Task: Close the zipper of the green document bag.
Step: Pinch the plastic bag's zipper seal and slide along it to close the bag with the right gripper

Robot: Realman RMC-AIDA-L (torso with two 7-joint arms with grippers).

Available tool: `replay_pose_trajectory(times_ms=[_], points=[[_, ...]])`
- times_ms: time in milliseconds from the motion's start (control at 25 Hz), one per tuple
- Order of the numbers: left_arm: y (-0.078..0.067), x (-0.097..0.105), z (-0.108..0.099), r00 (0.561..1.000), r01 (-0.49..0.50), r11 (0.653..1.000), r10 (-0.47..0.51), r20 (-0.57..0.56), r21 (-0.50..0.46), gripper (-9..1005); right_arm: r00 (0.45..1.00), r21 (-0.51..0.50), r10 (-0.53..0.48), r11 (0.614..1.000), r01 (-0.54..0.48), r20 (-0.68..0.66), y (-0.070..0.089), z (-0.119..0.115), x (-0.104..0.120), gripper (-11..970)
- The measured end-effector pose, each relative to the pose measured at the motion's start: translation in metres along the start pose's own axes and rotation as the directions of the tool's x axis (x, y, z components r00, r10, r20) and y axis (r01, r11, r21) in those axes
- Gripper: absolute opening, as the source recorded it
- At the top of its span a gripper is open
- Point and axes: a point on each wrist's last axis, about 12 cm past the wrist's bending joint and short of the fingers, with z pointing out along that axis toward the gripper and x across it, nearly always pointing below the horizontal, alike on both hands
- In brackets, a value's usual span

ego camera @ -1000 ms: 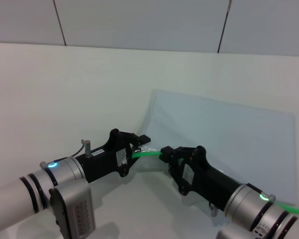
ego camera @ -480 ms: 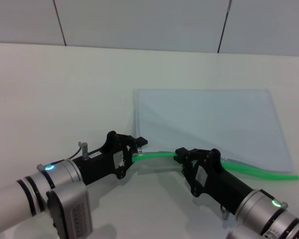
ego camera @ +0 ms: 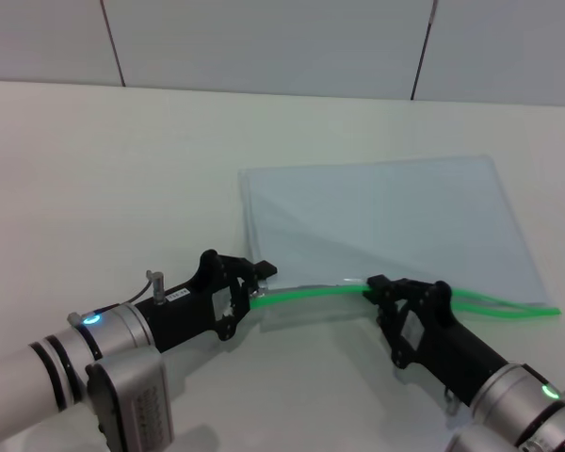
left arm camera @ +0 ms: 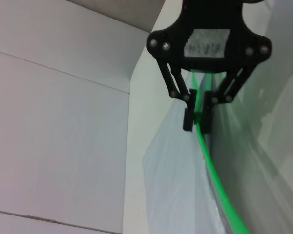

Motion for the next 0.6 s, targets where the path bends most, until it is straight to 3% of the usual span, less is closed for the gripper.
replay_pose_trajectory(times_ms=[600], points=[[-0.003, 0.000, -0.003, 1.000, -0.006, 1.000, 0.006, -0.007, 0.001, 49, 0.983, 0.070, 0.025, 0.997, -0.012, -0.183, -0.004, -0.020, 0.032, 156]])
